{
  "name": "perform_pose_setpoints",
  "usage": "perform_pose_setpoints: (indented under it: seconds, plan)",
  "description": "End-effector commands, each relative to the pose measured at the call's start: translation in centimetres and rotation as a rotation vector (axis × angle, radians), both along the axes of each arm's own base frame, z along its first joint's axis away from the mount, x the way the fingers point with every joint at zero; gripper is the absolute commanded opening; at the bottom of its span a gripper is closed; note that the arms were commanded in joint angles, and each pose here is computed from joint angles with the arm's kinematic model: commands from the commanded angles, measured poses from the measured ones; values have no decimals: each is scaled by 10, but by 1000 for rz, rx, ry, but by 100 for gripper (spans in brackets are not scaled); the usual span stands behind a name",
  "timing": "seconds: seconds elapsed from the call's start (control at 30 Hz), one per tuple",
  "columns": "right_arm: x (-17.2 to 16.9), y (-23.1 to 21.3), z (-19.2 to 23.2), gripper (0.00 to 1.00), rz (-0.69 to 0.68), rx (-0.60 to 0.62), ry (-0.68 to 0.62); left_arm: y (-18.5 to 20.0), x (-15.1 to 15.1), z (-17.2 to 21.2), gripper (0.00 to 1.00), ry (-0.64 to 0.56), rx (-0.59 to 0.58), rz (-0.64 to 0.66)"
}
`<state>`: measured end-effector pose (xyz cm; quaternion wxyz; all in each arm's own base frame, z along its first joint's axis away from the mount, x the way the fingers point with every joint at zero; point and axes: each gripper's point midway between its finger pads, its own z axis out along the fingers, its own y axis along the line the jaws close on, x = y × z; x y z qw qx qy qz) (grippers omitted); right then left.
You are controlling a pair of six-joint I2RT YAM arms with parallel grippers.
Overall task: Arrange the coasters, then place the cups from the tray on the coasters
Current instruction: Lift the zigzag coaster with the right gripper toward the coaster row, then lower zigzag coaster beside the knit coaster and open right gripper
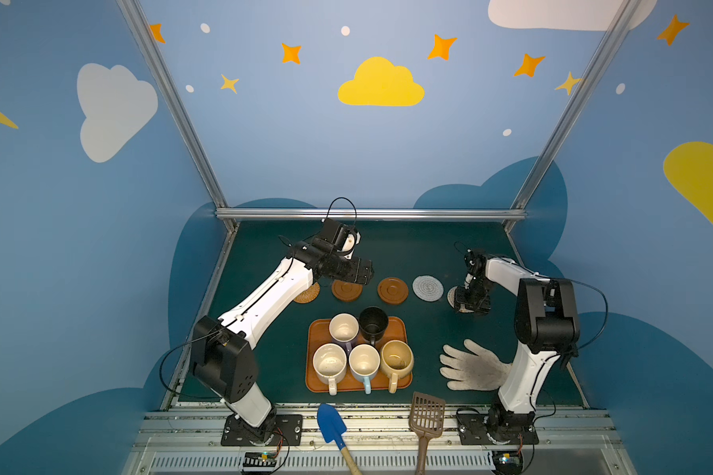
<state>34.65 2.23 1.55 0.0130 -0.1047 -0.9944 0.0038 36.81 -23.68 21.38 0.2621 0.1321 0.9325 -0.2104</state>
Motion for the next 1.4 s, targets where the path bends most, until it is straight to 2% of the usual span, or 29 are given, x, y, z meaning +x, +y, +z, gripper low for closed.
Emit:
perform_pose_setpoints:
  seconds: [0.0,0.57,0.7,0.87,1.07,1.23,1.37]
  plan:
    - [16,-10,-11,63,-20,-35,-18,5,-3,4,100,-6,3,6]
    - [50,5,-4,63,54,43,-80,9,-5,1,100,-2,12,17]
    - [44,15,-3,63,83,37,-70,10,-6,2,100,-3,10,19]
    - [35,13,7,63,47,30,-71,10,-6,4,100,-4,11,23]
    - [30,23,43,66,60,49,-144,18,-12,12,100,3,9,54]
    - [16,30,89,80,111,8,-242,37,-29,24,100,37,7,108]
    - [1,38,130,84,162,6,-391,54,-53,31,100,77,2,169]
